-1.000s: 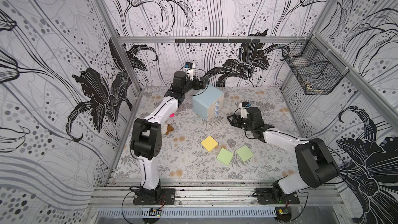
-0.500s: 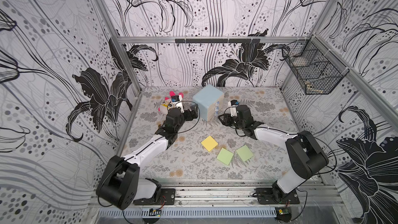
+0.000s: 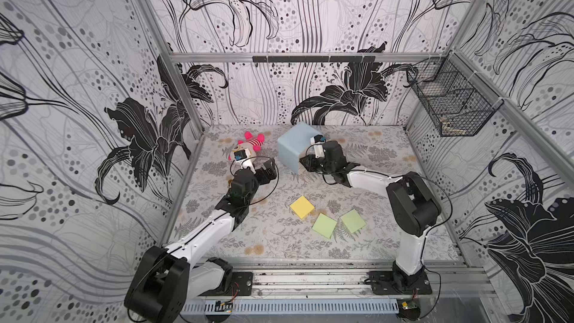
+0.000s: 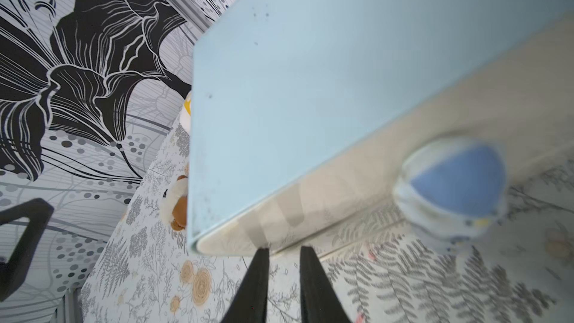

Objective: Please put the sticky notes in the drawer by color
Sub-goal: Adjust the storage box at the center of the board, then open the drawer in the storage box.

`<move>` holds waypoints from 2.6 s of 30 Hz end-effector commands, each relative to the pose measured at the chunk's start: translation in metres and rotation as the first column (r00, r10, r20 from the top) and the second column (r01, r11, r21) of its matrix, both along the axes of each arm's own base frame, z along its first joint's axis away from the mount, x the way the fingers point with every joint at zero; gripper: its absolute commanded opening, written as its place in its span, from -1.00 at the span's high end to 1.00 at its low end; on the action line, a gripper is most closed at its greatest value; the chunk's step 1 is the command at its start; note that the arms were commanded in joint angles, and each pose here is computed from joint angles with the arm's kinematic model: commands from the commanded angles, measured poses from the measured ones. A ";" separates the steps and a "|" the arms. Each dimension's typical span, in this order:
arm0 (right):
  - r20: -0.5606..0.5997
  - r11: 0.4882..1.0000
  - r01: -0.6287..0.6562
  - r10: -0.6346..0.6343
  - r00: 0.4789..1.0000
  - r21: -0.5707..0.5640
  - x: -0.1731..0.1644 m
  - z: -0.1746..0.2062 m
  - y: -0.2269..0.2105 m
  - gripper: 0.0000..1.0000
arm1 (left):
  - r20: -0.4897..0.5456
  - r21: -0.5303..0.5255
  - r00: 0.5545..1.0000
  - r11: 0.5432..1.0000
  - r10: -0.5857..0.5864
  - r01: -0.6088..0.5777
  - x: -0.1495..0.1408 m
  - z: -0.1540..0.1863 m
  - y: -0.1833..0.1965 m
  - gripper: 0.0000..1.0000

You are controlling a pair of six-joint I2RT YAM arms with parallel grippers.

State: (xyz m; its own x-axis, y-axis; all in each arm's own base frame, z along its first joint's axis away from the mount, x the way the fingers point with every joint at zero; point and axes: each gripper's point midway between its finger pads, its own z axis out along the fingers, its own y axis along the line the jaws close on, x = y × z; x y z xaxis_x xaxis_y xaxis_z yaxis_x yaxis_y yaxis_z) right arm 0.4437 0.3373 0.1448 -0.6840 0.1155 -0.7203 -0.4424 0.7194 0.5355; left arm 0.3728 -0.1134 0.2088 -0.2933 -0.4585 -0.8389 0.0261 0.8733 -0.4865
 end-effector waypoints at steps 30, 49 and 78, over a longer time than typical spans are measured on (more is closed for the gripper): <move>0.112 0.992 0.108 -0.115 0.987 0.069 -0.026 0.023 -0.050 -0.53 | -0.071 -0.084 0.997 0.996 -0.014 0.008 0.053 0.018 -0.033 -0.95; 0.013 0.975 0.005 -0.008 1.000 0.224 0.021 -0.005 -0.010 -0.13 | -0.318 0.004 0.939 0.991 0.131 -0.137 0.134 -0.027 -0.039 -0.66; -0.069 0.985 0.097 -0.088 0.994 0.144 0.065 -0.051 0.003 -0.02 | -0.386 -0.009 0.919 0.996 0.078 -0.088 0.136 -0.063 -0.049 -0.13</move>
State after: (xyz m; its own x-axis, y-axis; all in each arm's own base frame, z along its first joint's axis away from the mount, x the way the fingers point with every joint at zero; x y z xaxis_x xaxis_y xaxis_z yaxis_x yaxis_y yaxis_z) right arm 0.5026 0.3396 0.1034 -0.7042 0.2822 -0.6515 -0.3663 0.6417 0.6739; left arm 0.5133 -0.1597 0.1725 -0.4917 -0.5370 -0.6855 -0.2216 0.8384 -0.4979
